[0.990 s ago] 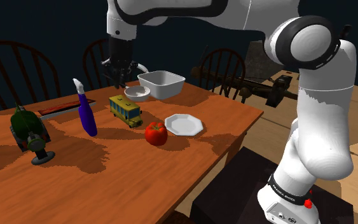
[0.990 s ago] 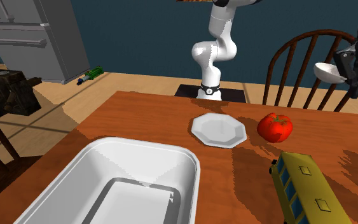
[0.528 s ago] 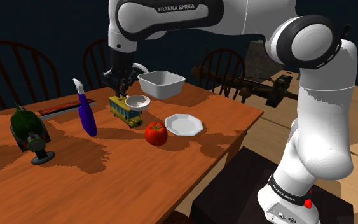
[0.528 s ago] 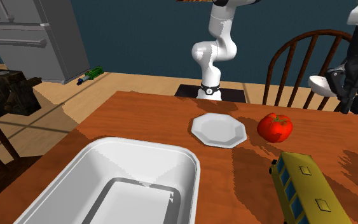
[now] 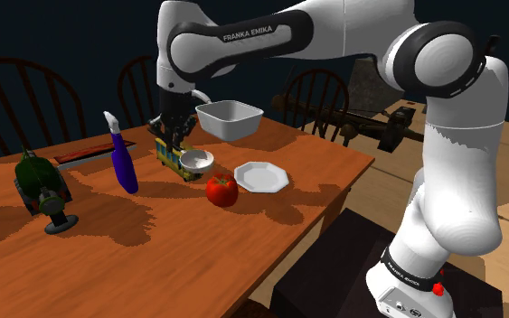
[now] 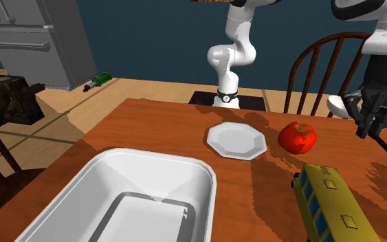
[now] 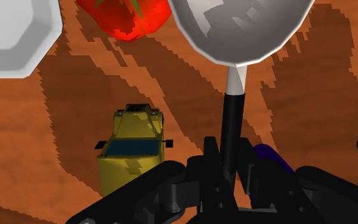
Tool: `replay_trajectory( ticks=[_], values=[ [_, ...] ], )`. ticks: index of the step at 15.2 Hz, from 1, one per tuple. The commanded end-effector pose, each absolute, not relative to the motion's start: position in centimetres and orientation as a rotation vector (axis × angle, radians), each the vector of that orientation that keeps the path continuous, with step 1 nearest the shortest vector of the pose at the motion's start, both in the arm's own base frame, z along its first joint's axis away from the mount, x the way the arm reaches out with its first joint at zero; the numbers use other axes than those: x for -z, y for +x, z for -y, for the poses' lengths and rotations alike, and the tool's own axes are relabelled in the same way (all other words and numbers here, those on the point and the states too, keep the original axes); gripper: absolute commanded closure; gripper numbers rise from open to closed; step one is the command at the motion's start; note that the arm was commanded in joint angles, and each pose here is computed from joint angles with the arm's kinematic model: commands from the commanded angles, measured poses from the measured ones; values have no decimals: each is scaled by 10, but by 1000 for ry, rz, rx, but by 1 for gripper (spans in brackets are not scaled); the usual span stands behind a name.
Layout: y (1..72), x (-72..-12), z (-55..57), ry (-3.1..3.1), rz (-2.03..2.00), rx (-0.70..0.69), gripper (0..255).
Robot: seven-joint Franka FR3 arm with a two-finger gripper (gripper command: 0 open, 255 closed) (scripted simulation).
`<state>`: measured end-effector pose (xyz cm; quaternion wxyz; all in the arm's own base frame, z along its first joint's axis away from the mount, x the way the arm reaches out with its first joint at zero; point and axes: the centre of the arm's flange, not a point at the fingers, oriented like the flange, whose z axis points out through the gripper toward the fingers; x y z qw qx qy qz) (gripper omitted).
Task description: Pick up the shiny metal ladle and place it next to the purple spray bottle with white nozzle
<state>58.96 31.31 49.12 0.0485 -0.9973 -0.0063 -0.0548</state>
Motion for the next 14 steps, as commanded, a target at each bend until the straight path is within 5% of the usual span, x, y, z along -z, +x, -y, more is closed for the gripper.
replay_trajectory(
  ticks=[1,14],
  values=[
    [590,-481,-313,-3040,19,168,255],
    [590,-412,-313,-3040,19,168,255]
  ],
)
